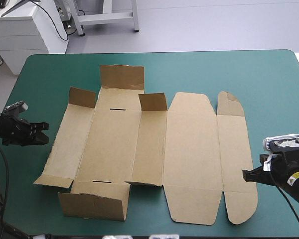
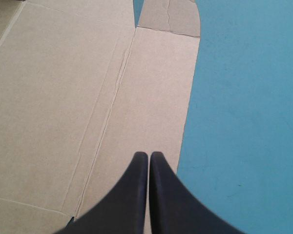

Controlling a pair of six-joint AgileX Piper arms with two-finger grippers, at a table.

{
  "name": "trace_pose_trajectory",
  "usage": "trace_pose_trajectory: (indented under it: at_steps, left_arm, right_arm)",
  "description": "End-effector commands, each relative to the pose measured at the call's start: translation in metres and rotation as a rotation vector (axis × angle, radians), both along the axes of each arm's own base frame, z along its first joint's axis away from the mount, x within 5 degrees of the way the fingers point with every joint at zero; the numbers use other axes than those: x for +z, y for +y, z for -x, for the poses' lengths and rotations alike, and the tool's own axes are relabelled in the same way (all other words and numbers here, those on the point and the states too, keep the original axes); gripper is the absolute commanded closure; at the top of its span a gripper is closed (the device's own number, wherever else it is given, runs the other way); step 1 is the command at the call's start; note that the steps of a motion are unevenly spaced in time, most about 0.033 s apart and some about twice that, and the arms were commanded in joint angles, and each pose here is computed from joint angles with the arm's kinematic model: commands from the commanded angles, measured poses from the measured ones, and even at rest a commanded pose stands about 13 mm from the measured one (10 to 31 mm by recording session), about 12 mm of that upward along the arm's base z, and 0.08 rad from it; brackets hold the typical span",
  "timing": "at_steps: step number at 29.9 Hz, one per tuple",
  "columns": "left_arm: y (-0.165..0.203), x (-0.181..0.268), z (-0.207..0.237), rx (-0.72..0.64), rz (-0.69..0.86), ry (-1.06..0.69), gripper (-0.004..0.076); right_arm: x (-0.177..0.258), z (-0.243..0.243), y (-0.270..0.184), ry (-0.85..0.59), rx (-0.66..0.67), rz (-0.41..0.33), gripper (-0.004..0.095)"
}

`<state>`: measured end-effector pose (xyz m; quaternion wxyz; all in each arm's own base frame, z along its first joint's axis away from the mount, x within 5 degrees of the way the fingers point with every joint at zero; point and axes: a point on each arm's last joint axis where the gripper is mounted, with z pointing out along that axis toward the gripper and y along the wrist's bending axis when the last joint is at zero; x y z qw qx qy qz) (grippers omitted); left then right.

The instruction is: Fold the box

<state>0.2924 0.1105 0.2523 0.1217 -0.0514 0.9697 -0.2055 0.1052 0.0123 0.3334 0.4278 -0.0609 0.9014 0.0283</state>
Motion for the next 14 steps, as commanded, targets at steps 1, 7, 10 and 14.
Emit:
trace_pose_trajectory:
  at_steps: [1, 7, 10, 14]
  left_arm:
    - [-0.005, 0.021, 0.004, -0.030, 0.032, -0.043, 0.0454]
    - [0.000, 0.018, -0.003, 0.104, 0.022, -0.042, 0.0171]
    - [-0.005, 0.008, -0.007, 0.091, 0.065, -0.006, 0.0176]
    - [-0.023, -0.008, -0.011, 0.035, 0.171, 0.078, 0.0176]
  right_arm:
    - [0.009, -0.001, -0.002, -0.048, -0.007, 0.017, 0.0910]
    - [0.009, -0.001, -0.002, -0.045, -0.007, 0.018, 0.0910]
    - [0.009, -0.001, -0.002, -0.045, -0.007, 0.018, 0.0910]
    - [0.008, -0.001, -0.002, -0.038, -0.007, 0.018, 0.0910]
